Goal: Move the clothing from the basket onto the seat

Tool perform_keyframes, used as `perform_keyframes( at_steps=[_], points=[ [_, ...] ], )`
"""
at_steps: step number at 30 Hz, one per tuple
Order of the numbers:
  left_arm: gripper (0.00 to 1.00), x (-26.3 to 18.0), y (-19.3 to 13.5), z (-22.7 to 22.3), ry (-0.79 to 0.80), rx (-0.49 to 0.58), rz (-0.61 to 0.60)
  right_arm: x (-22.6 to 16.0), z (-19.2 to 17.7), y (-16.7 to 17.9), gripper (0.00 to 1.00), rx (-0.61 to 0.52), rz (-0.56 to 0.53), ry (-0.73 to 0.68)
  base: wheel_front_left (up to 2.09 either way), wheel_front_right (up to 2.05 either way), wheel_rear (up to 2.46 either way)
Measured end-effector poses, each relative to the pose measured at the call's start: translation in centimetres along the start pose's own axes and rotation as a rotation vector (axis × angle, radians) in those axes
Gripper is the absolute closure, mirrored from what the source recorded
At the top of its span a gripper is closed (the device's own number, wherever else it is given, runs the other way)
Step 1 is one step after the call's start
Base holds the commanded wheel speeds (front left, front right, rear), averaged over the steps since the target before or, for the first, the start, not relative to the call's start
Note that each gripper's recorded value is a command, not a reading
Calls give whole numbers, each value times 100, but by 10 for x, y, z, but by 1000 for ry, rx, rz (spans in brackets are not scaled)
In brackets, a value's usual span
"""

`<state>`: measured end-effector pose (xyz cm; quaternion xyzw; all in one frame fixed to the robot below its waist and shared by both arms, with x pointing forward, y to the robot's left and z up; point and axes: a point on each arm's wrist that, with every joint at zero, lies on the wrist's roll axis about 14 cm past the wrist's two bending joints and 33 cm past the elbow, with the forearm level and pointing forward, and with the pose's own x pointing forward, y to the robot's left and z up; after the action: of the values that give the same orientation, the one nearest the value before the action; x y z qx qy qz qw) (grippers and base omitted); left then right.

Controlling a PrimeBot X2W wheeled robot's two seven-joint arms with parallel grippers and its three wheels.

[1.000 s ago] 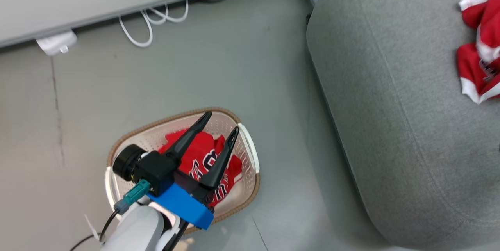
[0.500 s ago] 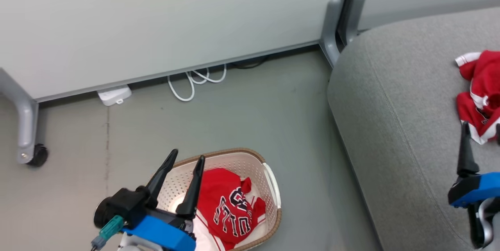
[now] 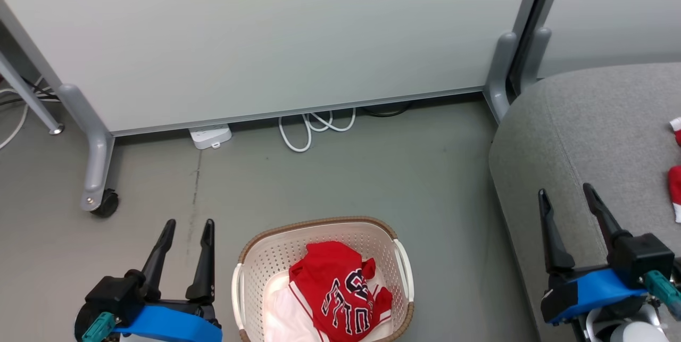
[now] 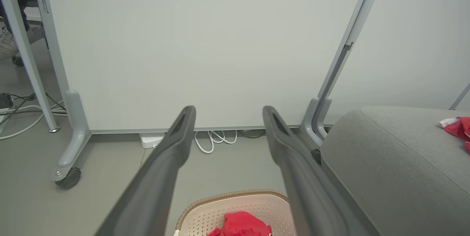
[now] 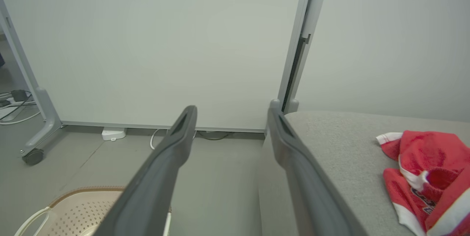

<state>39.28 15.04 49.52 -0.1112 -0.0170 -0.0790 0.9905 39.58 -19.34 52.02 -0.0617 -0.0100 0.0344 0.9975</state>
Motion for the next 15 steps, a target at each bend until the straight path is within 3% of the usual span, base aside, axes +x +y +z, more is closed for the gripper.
perform_keyframes(
  at_steps=[15],
  points=[
    [0,-16,29,7,-19,23,99,-6,9,36,0,51,78,-3,0,0,0]
  ],
)
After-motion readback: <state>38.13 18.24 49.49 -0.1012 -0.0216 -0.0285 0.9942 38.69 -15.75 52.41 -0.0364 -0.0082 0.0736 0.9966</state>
